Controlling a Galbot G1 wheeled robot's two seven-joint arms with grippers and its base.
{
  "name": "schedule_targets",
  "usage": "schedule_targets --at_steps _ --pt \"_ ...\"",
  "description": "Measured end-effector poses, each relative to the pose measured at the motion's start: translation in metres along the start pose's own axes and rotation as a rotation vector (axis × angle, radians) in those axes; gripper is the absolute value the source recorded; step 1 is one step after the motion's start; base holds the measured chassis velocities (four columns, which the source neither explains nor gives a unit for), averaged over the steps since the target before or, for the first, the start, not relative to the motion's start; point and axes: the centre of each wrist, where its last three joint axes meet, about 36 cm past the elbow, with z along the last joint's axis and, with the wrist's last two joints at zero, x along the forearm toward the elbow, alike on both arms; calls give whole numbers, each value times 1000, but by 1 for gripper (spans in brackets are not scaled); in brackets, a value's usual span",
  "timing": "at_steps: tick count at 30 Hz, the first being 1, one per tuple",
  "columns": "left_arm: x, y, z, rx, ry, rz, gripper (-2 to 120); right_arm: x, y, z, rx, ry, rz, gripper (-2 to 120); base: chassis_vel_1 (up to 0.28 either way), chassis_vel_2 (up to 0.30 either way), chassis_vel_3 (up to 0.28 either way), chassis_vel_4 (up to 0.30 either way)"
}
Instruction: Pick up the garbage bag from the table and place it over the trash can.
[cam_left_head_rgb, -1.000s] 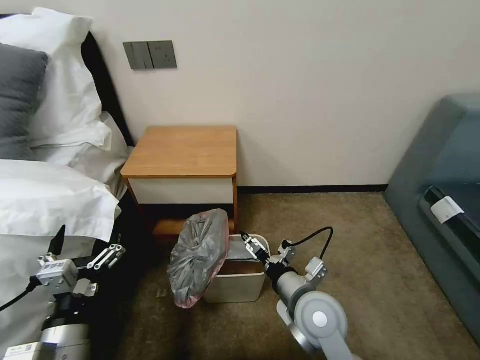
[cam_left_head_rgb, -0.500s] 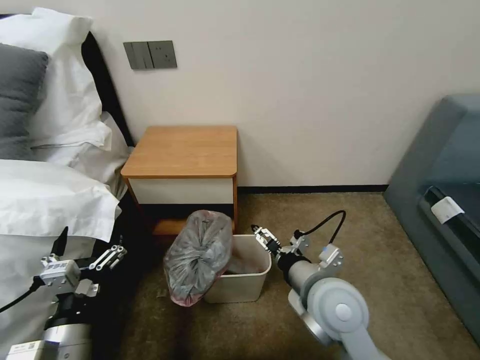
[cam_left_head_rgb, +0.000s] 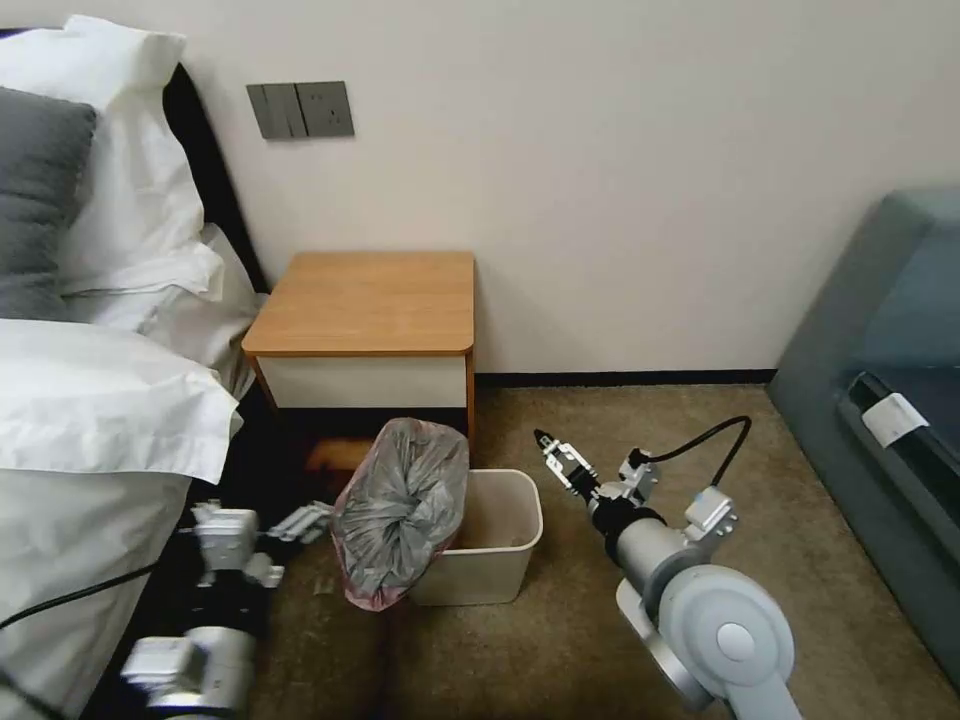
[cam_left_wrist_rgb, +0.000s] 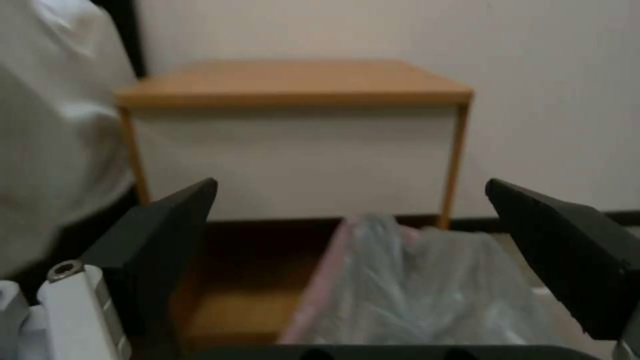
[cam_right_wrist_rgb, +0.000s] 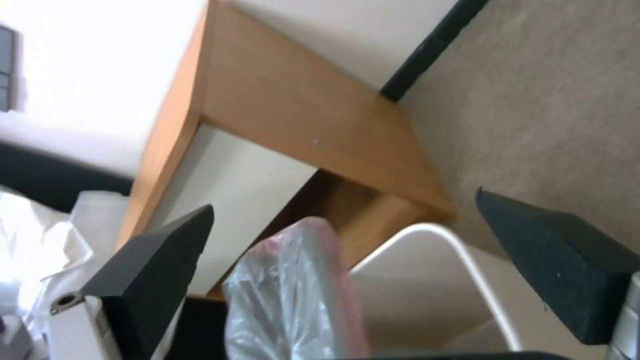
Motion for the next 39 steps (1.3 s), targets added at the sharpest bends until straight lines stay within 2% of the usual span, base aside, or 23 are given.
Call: schedule_targets --at_steps 1,3,4,6,12,16,21,30,39 --pt "0 0 0 0 0 0 100 0 0 0 0 0 0 100 0 0 0 0" --pt "-7 -12 3 33 60 18 100 0 -1 0 7 -12 9 100 0 0 0 0" --pt "-7 -12 3 33 60 18 100 0 -1 0 7 -12 9 100 0 0 0 0" --pt "-14 -17 7 38 110 22 100 -1 -2 0 10 -19 15 100 0 0 0 0" --pt "-28 -15 9 11 180 -6 100 -6 -3 1 11 -27 26 100 0 0 0 0" --pt "-40 -11 5 11 233 -40 100 -11 -6 4 9 -29 44 100 0 0 0 0" --pt "-55 -3 -7 29 339 -109 100 -18 -10 8 -5 -41 68 100 0 0 0 0" --pt "-66 11 -7 19 386 -98 100 -24 -13 14 -16 -44 91 100 0 0 0 0" --pt "-74 7 -3 34 430 -53 100 -26 -16 14 -14 -65 108 100 0 0 0 0"
